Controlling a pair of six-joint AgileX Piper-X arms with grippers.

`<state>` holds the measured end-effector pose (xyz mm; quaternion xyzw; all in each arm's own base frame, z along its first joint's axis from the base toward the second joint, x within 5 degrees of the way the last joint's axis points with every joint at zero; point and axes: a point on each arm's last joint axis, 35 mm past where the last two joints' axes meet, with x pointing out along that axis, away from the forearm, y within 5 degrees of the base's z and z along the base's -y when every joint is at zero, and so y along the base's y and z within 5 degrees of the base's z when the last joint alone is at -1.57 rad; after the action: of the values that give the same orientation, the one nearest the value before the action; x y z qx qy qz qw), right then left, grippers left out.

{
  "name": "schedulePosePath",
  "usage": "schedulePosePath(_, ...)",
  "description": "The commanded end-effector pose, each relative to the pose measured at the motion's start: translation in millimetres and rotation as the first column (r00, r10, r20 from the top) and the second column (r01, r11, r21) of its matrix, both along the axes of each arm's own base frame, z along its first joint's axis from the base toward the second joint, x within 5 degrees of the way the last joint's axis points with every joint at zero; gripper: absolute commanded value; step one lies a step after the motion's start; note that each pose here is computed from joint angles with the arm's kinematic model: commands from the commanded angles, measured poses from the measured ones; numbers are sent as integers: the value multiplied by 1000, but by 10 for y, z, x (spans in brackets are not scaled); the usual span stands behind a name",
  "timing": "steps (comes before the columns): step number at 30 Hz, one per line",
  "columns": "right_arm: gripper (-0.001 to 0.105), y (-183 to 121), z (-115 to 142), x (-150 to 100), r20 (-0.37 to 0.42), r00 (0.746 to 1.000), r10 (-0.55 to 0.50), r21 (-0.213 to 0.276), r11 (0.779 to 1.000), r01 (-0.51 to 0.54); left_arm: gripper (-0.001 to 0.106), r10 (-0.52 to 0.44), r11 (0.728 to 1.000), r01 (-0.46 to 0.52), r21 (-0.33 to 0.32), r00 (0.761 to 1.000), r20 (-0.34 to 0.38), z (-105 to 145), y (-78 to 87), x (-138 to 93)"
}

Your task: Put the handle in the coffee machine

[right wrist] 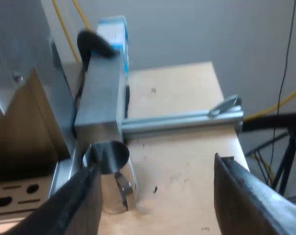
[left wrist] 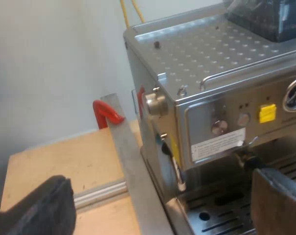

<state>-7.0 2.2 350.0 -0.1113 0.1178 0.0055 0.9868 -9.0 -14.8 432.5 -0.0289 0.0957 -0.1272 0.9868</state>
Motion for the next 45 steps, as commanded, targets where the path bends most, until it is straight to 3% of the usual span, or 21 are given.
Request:
schedulePosePath(1,54,-18,35,-34,-5,998,-63,8,998,63,75,-25,1000,25,-5,999,27,-3,-5,-102)
schedulePosePath(5,54,-31,30,-68,-27,994,-104,3,995,104,75,-47,999,46,11,998,34,-51,-13,-230)
schedulePosePath(9,54,-30,14,-67,-40,994,-102,9,995,103,75,-70,994,68,90,997,21,-218,-34,-452)
schedulePosePath(12,54,-30,14,-67,-39,994,-102,9,995,103,75,-70,994,70,87,998,0,-377,-44,-572)
schedulePosePath(17,54,-30,11,-68,-43,994,-102,7,995,102,75,-71,995,82,62,985,-155,-647,-40,-523)
schedulePosePath(22,54,-30,4,-65,-46,994,-102,7,995,102,75,-103,993,118,27,940,-326,-860,-50,-540)
schedulePosePath(23,54,-30,4,-65,-46,994,-102,7,995,102,75,-107,992,121,21,936,-335,-875,-50,-531)
schedulePosePath(30,54,-30,-11,-69,-60,993,-100,-3,995,100,75,-118,992,130,10,928,-354,-939,-45,-462)
schedulePosePath(33,54,-30,-11,-69,-60,993,-100,0,995,101,75,-118,991,130,20,945,-306,-899,-41,-422)
schedulePosePath(39,54,-30,-11,-69,-60,993,-100,0,995,101,75,-123,990,135,30,957,-264,-857,-36,-400)
schedulePosePath(42,54,-30,-11,-69,-60,993,-100,0,995,101,75,-133,989,142,49,979,-153,-750,-24,-340)
schedulePosePath(45,54,-30,-11,-69,-60,993,-100,0,995,101,75,-82,996,85,12,986,-145,-726,-7,-326)
